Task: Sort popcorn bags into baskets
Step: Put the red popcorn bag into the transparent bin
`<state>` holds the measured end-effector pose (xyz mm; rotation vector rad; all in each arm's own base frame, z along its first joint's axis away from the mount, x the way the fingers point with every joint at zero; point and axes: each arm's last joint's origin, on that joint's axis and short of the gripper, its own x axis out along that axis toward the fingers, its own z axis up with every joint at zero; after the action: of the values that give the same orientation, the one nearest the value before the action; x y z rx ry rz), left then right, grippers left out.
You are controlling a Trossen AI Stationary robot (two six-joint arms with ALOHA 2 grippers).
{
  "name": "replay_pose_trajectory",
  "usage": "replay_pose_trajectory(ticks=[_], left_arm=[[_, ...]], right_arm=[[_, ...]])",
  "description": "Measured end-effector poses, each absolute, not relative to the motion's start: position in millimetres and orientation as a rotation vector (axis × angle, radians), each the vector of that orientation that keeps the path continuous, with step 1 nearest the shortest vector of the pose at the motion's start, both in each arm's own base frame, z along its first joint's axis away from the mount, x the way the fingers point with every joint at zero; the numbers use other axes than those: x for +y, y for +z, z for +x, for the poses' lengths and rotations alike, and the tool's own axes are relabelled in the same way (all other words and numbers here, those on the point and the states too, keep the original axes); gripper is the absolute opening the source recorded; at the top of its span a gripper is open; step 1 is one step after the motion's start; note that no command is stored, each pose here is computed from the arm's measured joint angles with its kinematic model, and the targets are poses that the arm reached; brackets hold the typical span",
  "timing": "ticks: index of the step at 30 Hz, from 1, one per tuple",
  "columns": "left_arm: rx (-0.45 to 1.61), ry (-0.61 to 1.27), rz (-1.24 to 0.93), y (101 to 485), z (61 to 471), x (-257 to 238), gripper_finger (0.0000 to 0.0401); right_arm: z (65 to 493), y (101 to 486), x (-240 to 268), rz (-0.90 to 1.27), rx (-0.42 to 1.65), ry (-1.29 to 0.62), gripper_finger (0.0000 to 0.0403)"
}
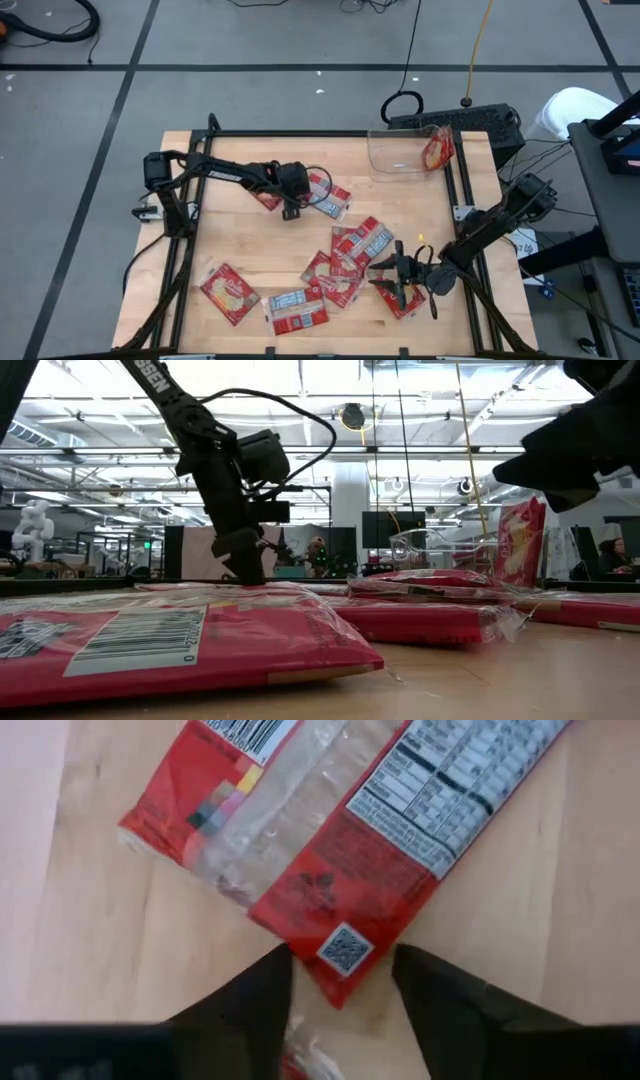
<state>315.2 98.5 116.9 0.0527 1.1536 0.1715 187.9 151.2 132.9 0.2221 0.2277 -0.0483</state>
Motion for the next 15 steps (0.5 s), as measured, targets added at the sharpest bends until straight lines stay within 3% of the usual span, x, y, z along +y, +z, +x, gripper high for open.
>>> replay_pose_trajectory(ticks=[6, 11, 15], left_arm=[[1.092, 0.181, 0.066, 115.7, 323.6, 91.1, 0.0025], [1.031, 0.301, 0.012, 125.9, 327.6, 78.0, 0.0008], [0.926, 0.354, -0.121, 153.0, 326.9, 61.3, 0.0005]], right_arm=[[191.8, 133.7, 144.5, 0.182, 0.202, -0.134, 0.0176], [200.2, 141.9, 145.1, 0.197, 0.159, -0.239, 0.0176], [224.1, 168.3, 162.0, 0.043, 0.179, -0.285, 0.0176]])
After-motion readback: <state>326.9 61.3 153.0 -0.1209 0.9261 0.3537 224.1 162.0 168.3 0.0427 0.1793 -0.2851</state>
